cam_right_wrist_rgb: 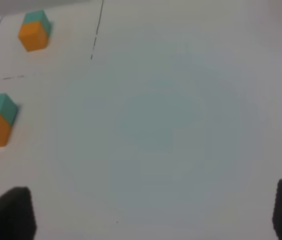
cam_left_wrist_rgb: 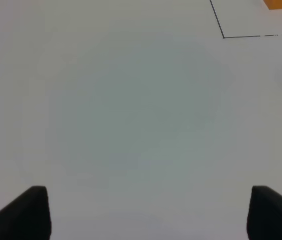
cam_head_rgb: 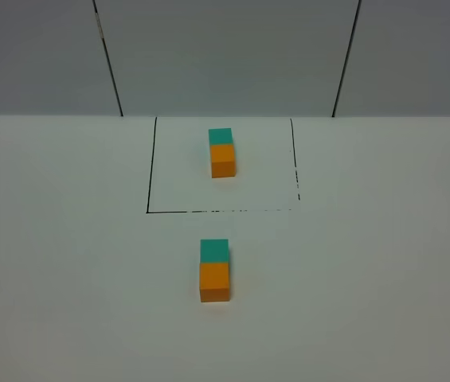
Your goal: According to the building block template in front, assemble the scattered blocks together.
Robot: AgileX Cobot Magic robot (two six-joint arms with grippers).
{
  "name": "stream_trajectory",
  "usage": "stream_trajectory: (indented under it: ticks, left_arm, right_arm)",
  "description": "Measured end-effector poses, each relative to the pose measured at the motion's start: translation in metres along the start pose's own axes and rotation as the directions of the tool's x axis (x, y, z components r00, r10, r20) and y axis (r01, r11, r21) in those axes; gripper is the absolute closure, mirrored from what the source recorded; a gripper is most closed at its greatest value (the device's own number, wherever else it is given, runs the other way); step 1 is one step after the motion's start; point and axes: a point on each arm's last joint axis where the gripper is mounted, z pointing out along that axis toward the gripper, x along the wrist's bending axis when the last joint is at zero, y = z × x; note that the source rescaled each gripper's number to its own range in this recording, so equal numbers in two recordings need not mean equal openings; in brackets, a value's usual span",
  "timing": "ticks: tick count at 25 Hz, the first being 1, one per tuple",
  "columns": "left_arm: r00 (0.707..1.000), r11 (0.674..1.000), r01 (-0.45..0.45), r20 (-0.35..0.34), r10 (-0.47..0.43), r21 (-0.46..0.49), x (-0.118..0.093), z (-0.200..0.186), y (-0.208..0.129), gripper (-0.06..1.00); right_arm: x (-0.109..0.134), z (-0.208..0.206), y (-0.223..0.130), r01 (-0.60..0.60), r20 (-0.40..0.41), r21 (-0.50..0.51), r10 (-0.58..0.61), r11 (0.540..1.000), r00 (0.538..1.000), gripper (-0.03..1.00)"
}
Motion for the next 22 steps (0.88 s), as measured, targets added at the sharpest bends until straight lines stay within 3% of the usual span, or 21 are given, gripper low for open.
stream_trajectory:
  ticks: [22]
  left_arm:
    - [1.000, 1.000, 0.000, 0.000, 0.000, 0.000, 0.0000, 0.0000, 0.0000, 0.25]
  right_arm:
    - [-0.0014, 0.0002, 0.0002, -0.038, 0.062, -0.008, 0.038, 0.999, 0.997, 0.11]
